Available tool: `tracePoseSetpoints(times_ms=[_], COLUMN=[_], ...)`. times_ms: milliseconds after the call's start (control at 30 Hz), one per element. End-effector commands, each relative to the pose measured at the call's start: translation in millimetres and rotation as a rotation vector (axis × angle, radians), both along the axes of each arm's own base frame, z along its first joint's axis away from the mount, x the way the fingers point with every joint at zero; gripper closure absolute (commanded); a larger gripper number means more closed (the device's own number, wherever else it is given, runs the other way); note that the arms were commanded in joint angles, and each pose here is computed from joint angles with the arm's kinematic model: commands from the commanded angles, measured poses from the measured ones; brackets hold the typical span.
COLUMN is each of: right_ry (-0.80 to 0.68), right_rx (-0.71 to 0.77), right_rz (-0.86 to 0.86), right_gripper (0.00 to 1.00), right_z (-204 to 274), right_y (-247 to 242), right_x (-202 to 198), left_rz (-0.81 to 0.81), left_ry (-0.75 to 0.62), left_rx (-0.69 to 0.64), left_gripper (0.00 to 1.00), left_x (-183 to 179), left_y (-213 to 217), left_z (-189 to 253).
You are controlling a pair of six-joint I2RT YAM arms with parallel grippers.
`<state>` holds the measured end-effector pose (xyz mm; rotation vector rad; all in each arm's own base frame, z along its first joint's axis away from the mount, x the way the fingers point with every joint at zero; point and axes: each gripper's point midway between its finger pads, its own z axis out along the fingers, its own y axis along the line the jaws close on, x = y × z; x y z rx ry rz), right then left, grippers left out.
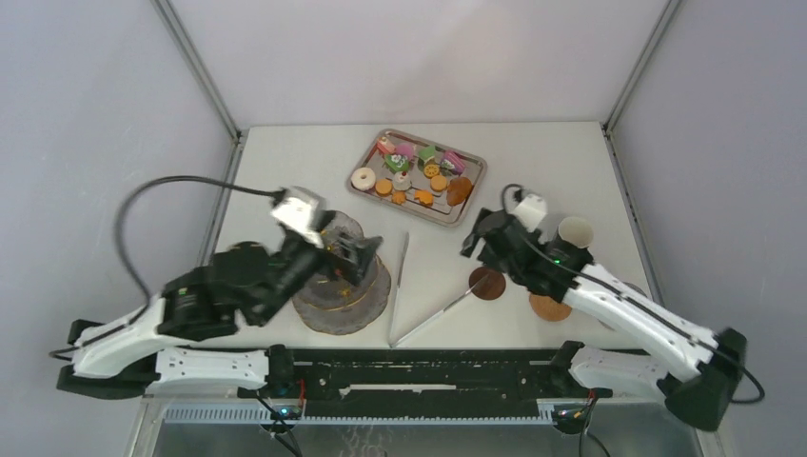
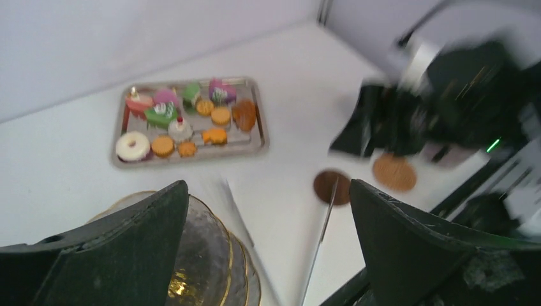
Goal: Serve the afternoon tea
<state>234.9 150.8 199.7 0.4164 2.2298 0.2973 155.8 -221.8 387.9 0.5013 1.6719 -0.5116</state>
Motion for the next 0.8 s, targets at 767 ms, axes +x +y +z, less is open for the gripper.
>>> tracePoseSetpoints(times_ms=[767], right_ry=[0.783], right_rx=[0.198], right_rz=[-0.168], right_gripper=[0.27], right_z=[-164.0], right_y=[137.4], right_x=[-77.4], left_rz=[0.171], left_ry=[-0.113], left_rx=[-0.153], left_gripper=[0.0], left_x=[7.0], left_y=[96.9], left_z=[41.5])
